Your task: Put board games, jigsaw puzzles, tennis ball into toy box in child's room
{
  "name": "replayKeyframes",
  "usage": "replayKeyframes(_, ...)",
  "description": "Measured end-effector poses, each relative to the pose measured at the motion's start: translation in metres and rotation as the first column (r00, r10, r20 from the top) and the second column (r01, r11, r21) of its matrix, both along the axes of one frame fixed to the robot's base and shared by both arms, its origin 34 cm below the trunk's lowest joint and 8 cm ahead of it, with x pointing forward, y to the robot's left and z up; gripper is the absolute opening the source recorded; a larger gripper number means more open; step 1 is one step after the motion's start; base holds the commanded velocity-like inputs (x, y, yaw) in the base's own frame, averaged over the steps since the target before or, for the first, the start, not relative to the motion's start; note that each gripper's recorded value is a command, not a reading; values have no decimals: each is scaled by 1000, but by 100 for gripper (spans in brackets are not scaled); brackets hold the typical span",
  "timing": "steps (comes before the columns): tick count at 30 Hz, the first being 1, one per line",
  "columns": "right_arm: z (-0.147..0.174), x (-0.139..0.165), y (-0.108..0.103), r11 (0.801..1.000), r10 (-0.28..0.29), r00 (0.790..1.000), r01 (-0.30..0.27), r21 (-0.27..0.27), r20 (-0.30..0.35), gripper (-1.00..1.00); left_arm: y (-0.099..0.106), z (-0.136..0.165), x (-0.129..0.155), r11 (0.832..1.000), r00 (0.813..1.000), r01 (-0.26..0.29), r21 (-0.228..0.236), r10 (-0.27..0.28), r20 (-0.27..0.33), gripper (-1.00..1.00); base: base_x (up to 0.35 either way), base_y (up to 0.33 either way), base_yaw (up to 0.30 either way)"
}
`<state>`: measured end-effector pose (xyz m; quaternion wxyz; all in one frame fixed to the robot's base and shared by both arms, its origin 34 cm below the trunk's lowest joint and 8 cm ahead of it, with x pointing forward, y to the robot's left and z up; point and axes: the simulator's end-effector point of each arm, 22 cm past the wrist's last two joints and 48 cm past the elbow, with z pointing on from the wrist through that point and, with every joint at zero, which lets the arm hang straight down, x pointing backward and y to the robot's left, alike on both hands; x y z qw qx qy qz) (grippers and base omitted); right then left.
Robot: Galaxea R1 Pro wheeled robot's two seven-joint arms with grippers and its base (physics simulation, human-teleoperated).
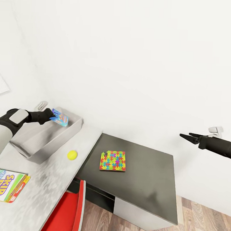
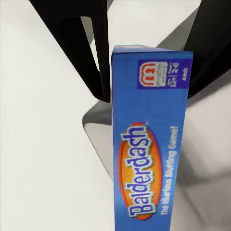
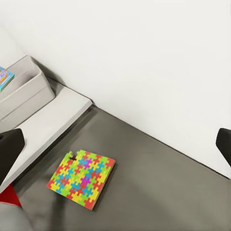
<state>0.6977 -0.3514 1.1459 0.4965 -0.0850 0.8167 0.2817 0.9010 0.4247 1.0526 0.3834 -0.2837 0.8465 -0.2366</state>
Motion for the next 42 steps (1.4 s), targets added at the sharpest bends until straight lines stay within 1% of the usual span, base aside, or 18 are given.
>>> replayKeyframes(18, -15, 4, 0, 1000, 1, 1000, -1, -1, -25, 100, -1, -18, 2, 1000, 1000, 1, -2, -1, -23, -100, 0, 0, 0)
replayKeyframes(27, -24, 5, 0, 1000, -1, 999, 1, -1, -39, 100, 4, -15, 9, 1000, 1000, -5, 3, 5, -17, -100, 0, 0, 0)
replayKeyframes(33, -29, 7, 0, 1000, 0, 999, 0, -1, -49, 100, 5, -14, 15, 1000, 1000, -17, 20, 17, -25, -100, 0, 0, 0)
replayKeyframes(38, -35, 8, 1, 1000, 3, 998, -3, -1, -58, 100, 9, -20, 17, 999, 999, -31, 38, 32, -35, -100, 0, 0, 0)
replayKeyframes(42, -39, 8, 3, 1000, 7, 998, -7, 0, -66, 100, 16, -24, 20, 996, 998, -61, 60, 62, -26, -100, 0, 0, 0)
